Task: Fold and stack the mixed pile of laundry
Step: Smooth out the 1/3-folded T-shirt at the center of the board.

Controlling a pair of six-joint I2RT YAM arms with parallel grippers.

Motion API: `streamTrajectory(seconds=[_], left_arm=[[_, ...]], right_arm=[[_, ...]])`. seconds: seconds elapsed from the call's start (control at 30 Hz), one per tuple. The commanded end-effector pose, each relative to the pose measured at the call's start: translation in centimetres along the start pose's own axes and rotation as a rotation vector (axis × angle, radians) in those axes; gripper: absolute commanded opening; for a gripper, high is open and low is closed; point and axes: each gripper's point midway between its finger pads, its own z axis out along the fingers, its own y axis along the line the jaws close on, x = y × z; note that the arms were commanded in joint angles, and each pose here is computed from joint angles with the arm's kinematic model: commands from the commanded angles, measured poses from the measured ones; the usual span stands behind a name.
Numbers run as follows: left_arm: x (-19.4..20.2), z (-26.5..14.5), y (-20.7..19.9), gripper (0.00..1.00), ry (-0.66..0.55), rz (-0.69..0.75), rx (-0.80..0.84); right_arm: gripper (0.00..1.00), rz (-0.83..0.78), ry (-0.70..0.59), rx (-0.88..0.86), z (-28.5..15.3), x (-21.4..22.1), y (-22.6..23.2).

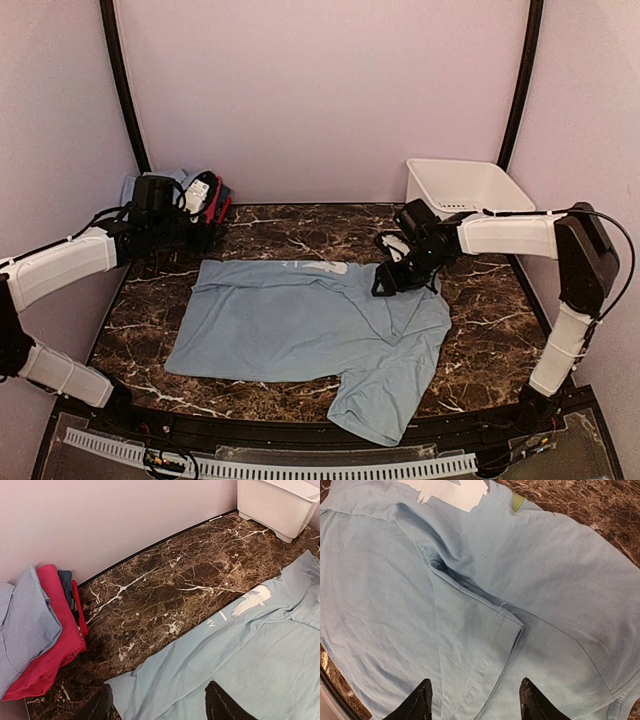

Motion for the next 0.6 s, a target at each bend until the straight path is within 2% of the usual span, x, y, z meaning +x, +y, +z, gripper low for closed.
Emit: streamTrajectory(seconds=[0.0, 0.2, 0.4, 0.5, 0.57], left_arm=[[-1.6, -1.4, -0.2, 0.62, -0.073, -0.023, 0.005], [-1.6, -1.9, -0.1, 0.62, -0.086, -0.016, -0.007], [-1.7, -1.7, 0.1, 0.62, -0.084, -0.006, -0.017], [-1.7, -1.5, 0.1, 0.62, -0.081, -0.004, -0.016], [-1.6, -1.5, 0.1, 0.62, -0.080, -0.004, -0.016]], right_arm=[[0.56, -0.011, -0.041, -0.005, 0.8, -2.9, -0.3], [0.54, -0.003, 0.001, -0.005, 3.2, -3.1, -1.4], [0.47, 0.002, 0.029, -0.032, 4.4, -3.1, -1.3], [0.29, -0.003, 0.029, -0.062, 4.2, -3.2, -0.6], [0.12, -0.012, 0.012, -0.093, 3.4, -3.5, 0.2]])
